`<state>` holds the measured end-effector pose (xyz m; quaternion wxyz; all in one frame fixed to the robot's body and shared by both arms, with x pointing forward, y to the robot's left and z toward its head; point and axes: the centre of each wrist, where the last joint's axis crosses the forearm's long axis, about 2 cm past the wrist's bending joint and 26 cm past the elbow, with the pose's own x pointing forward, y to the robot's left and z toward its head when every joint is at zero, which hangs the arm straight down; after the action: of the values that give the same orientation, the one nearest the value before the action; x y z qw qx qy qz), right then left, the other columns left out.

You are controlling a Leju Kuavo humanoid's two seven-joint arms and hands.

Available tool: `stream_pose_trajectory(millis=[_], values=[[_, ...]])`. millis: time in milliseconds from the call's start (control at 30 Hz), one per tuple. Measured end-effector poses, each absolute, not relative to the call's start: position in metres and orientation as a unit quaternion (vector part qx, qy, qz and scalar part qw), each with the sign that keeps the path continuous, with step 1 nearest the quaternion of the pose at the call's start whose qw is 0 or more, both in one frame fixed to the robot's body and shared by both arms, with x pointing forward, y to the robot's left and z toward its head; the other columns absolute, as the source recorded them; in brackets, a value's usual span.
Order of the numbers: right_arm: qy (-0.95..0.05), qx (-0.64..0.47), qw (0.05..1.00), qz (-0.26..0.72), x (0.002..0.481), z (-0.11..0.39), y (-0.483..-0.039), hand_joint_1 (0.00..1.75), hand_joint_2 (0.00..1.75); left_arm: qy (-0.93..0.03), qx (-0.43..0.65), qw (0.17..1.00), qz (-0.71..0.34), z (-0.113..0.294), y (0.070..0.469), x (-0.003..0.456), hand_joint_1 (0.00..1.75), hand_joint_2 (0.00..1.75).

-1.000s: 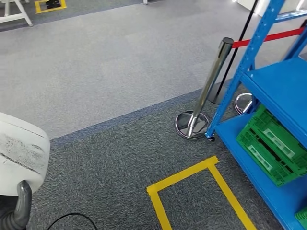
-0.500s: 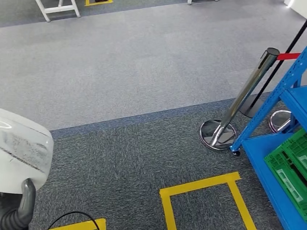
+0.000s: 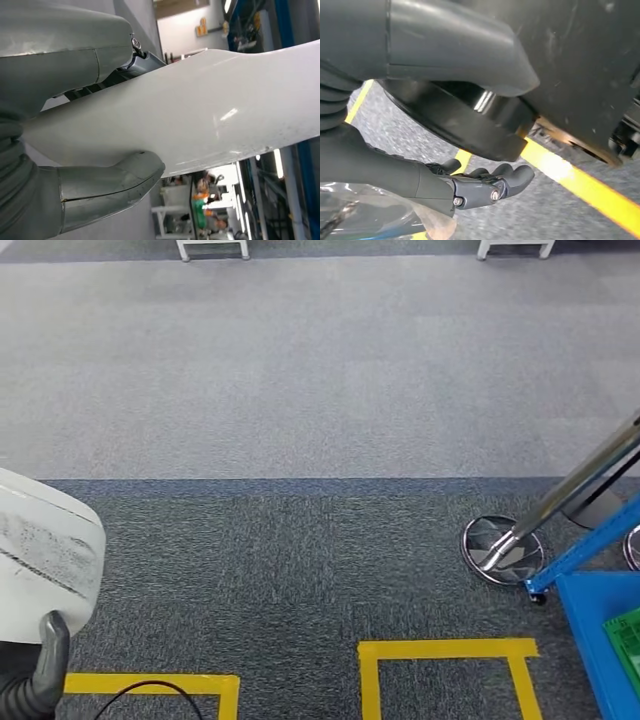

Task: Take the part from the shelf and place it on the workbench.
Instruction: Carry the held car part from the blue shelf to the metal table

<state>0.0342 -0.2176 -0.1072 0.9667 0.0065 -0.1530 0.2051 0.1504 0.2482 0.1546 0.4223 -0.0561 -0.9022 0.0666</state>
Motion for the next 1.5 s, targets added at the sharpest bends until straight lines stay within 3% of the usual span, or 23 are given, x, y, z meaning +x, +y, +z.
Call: stream_pose_trajectory(millis=[1500], values=[[-0.155, 0.008, 0.959, 0.236, 0.0326, -0.1072, -0.2163, 0.00, 1.75, -0.900, -0.037, 0.428, 0.075, 0.1551, 0.2512, 0.1522, 1.75, 1.75]])
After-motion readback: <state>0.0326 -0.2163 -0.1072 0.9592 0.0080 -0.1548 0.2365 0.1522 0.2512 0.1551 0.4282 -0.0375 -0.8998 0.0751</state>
